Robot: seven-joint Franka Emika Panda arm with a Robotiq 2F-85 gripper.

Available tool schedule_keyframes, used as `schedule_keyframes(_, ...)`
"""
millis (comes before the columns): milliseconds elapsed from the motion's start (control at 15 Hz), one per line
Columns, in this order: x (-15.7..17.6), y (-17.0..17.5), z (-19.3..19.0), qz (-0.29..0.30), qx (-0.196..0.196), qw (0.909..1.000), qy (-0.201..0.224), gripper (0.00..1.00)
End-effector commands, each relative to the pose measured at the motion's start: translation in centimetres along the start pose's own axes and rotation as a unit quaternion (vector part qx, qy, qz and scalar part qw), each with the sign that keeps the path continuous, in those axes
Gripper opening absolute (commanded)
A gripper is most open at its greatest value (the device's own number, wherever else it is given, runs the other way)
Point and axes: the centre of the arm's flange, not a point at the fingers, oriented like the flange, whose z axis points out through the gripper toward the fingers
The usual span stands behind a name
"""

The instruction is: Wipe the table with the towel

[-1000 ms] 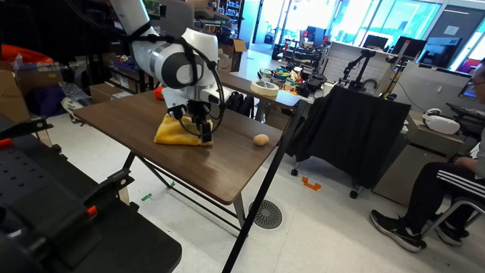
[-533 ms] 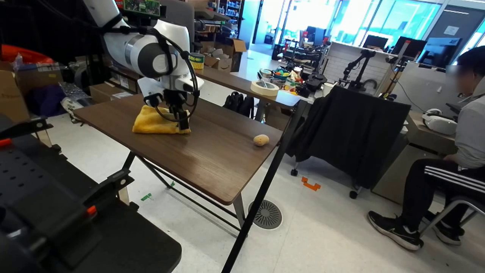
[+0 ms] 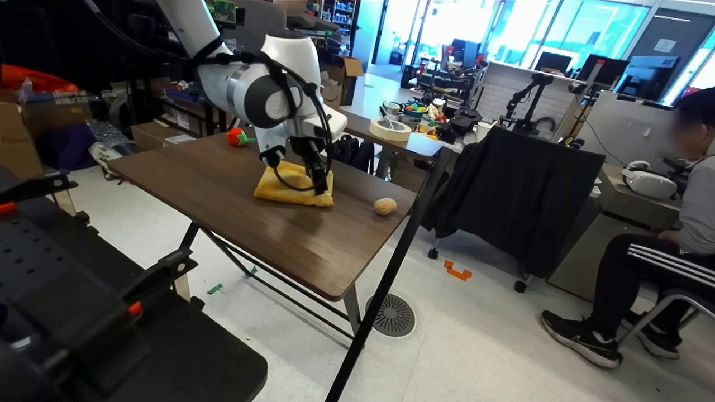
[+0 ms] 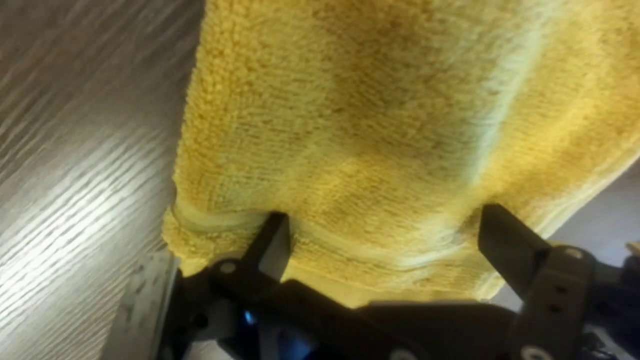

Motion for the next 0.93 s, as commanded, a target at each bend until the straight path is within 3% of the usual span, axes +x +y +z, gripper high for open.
schedule_keyframes(0, 0.4, 0.8, -0.3, 0.009, 0.001, 0.9998, -0.017, 1.0)
schedule_keyframes(133, -0.4, 0.7, -1.8, -0.01, 0.014, 0.9991, -0.039, 1.0)
schedule_keyframes(333, 1.5, -0.5, -6.1, -0.023, 0.048, 0.9972, -0.052, 1.0)
schedule_keyframes(467, 3.6, -0.7, -8.9, -0.02, 0.059, 0.9977, -0.027, 1.0)
schedule_keyframes(600, 7.1, 0.2, -11.3, 0.009, 0.055, 0.9981, 0.027, 1.0)
schedule_keyframes(867, 12.4, 4.6, -11.5, 0.057, 0.026, 0.9959, 0.065, 1.0)
